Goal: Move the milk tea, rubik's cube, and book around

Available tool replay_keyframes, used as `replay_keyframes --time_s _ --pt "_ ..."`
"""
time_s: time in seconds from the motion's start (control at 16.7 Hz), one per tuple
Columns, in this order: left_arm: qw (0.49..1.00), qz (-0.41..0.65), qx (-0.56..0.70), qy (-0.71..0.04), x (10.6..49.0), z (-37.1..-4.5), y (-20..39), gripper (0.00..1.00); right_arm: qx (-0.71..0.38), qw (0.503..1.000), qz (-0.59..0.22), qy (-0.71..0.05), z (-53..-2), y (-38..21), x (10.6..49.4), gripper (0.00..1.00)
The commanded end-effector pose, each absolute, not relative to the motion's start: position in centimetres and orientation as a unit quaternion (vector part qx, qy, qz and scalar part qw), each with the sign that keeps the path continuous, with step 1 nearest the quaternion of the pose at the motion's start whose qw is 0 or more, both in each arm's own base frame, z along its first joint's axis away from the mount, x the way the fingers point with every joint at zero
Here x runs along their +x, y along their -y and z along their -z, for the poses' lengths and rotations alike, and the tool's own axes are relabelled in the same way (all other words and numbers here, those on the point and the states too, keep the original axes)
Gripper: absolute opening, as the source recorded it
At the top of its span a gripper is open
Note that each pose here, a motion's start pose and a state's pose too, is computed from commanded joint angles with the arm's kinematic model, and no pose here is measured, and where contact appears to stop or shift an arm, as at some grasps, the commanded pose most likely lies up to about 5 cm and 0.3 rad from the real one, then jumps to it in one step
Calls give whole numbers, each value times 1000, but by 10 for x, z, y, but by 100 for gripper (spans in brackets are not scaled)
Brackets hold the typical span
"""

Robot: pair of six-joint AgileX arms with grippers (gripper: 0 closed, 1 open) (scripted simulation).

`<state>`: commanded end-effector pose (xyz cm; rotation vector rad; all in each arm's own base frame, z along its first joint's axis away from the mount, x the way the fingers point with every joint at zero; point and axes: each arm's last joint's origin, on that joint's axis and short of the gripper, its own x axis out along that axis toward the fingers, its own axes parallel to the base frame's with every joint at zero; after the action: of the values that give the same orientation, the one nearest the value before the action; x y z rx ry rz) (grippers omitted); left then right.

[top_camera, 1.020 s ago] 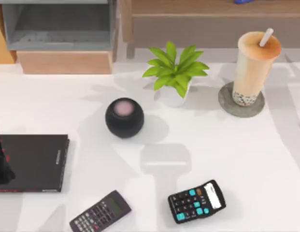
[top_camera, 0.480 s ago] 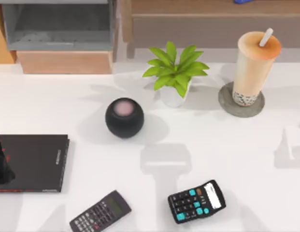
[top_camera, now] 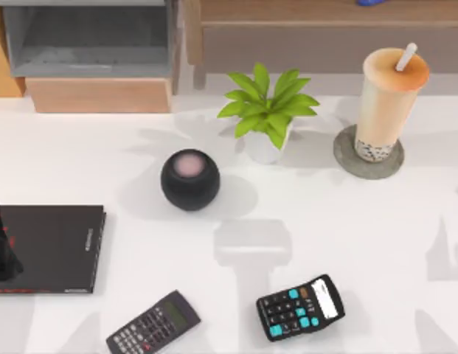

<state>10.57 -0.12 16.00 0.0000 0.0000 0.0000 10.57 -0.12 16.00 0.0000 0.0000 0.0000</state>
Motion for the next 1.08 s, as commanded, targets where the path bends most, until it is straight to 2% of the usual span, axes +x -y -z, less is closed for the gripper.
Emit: replay_keyframes --time_s 0.3,0.48,0.66,0.84,1.08 --pt "1000 4 1 3 106 -167 2 100 0 1000 0 0 -160 1 106 100" --pt "1000 16 3 11 111 -194 5 100 0 1000 0 0 -160 1 106 100" --pt "1000 26 2 16 129 -234 9 100 0 1000 0 0 -160 1 106 100" --pt "1000 28 -4 14 168 -275 15 100 0 1000 0 0 -160 1 106 100" --pt "1000 17 -15 5 253 -304 29 100 0 1000 0 0 -160 1 106 100"
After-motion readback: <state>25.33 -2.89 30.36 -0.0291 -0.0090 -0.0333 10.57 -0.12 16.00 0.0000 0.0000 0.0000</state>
